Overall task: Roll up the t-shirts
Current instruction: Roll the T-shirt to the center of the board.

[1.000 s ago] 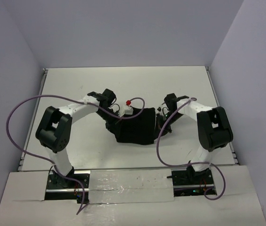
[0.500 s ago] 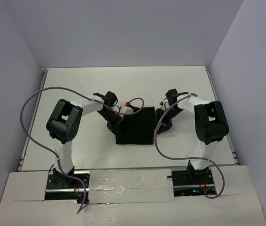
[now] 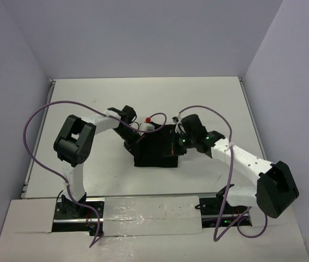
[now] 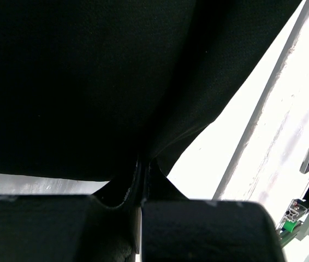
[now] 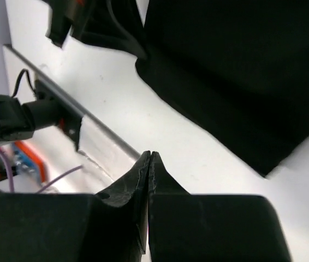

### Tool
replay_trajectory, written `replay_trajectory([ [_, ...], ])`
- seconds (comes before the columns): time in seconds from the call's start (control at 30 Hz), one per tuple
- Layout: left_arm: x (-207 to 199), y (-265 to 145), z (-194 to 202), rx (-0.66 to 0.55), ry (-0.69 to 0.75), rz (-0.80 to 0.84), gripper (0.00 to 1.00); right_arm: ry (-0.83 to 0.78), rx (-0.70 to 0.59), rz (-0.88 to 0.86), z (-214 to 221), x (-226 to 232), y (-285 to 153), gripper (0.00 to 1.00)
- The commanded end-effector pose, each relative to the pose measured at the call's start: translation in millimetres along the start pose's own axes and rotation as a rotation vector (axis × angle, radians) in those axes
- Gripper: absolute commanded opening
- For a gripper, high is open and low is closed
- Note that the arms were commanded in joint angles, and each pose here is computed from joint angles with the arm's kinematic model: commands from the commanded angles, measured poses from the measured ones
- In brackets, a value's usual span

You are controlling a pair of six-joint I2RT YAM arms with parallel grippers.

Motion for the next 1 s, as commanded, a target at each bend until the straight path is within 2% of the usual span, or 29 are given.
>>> replay_trajectory([
  [0.0, 8, -9, -20, -0.052, 0.039, -0.046, 0.0, 0.104, -0.077, -0.152, 1, 23, 20, 0.0],
  [0.27, 11, -12, -27, -0.065, 0.035, -0.068, 0.01, 0.204, -0.104, -0.065, -2, -11, 68, 0.0],
  [0.4, 11, -13, -27, -0.061, 0.031, -0.078, 0.02, 0.237, -0.076, 0.028, 3, -36, 88, 0.0],
  [0.6, 12, -11, -21, -0.045, 0.017, -0.087, 0.03, 0.231, -0.101, 0.082, -1, -44, 88, 0.0],
  [0.73, 12, -12, -20, -0.042, 0.022, -0.091, 0.13, 0.219, -0.108, 0.119, -4, -55, 94, 0.0],
  [0.97, 17, -24, -26, -0.024, 0.059, -0.155, 0.24, 0.246, -0.096, 0.178, -9, -76, 103, 0.0],
])
Point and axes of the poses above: each gripper's point midway between its finger pads, its own y axis out along the fingers, its own x axis along the line the jaws close on, z = x × y, the point moved 3 cm from there along -y, back along the fingers, and after that the axes turned 12 degrees about y, right-handed, at the moved point
